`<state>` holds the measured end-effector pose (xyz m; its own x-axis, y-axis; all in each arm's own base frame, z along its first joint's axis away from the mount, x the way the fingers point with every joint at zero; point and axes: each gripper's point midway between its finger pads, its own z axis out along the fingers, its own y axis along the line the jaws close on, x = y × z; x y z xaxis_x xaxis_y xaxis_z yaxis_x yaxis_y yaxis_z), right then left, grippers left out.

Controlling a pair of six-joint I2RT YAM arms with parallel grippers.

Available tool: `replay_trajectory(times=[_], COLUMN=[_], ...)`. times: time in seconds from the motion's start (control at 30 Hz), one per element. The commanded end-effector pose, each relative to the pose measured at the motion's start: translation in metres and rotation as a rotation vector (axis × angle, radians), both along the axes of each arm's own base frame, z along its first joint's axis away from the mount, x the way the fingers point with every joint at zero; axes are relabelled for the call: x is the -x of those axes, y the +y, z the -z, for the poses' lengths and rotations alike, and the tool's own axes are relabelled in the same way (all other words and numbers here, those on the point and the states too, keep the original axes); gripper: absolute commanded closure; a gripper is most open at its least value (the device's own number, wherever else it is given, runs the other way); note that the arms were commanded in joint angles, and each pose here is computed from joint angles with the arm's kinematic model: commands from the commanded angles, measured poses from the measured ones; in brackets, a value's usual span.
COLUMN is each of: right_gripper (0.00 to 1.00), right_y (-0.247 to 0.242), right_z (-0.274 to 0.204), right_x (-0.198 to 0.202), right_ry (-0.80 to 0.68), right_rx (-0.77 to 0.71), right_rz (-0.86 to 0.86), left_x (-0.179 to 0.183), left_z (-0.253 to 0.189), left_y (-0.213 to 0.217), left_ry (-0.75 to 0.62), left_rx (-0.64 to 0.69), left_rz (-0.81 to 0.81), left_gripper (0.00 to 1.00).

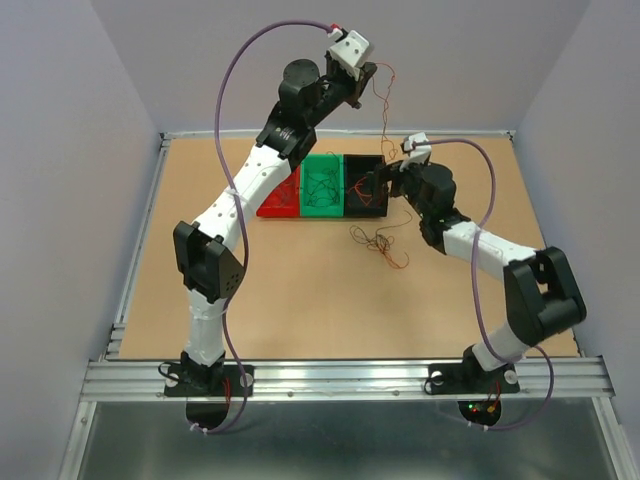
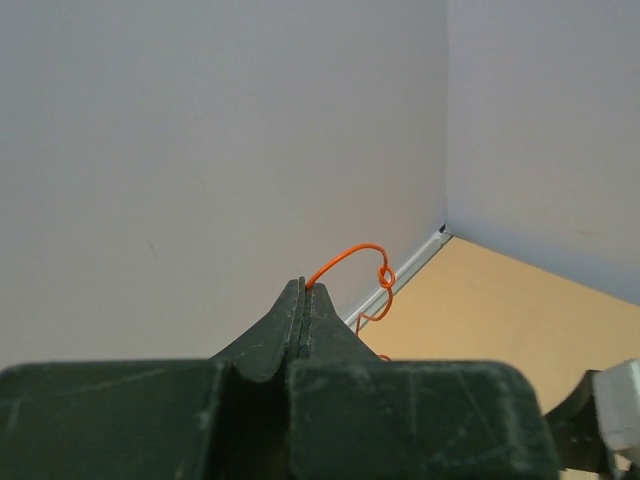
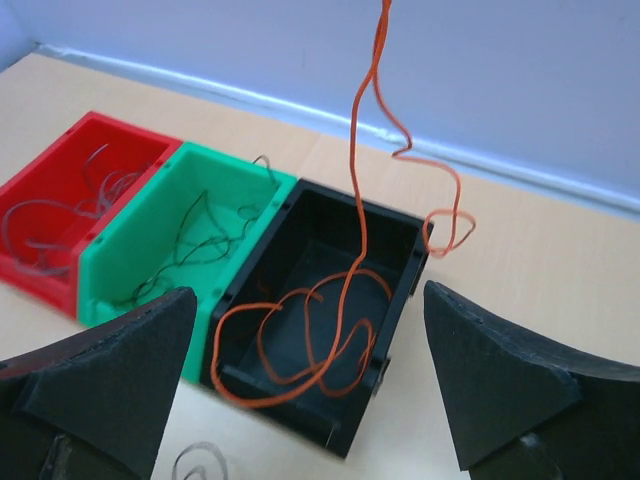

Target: Untangle the cables

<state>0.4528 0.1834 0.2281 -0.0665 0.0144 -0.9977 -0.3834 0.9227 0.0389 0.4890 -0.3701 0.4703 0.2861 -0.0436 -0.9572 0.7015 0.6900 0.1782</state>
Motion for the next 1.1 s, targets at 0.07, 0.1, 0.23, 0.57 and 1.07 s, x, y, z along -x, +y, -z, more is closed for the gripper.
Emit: replay_trajectory(times=[0.07, 0.1, 0.23, 0.57, 1.07], right_gripper=[0.0, 0.01, 0.15, 0.86, 0.99], right_y=[-0.006, -0.007, -0.016, -0.021, -0.105], right_z=[-0.051, -0.05, -0.048, -0.036, -0.089], right_x=[-0.065, -0.073, -0.105, -0.134, -0.119], right_ry=[-0.221, -0.223, -0.224, -0.217, -0.256], right_rx=[0.065, 0.073, 0.046, 0.017, -0.047], right_rz=[0.122, 0.131, 0.108, -0.027, 0.433], left_x=[0.012, 0.011, 0.013, 0.011, -0.018], left_z=[-0.039, -0.038, -0.039, -0.038, 0.002], left_y=[0.012, 0.012, 0.012, 0.016, 0.031], left_ry=[-0.111, -0.112, -0.114, -0.102, -0.017], left_rx=[0.033, 0.032, 0.031, 0.039, 0.023], left_rz=[-0.029, -0.034, -0.032, -0.055, -0.161], left_gripper=[1.0, 1.0, 1.0, 1.0, 1.0])
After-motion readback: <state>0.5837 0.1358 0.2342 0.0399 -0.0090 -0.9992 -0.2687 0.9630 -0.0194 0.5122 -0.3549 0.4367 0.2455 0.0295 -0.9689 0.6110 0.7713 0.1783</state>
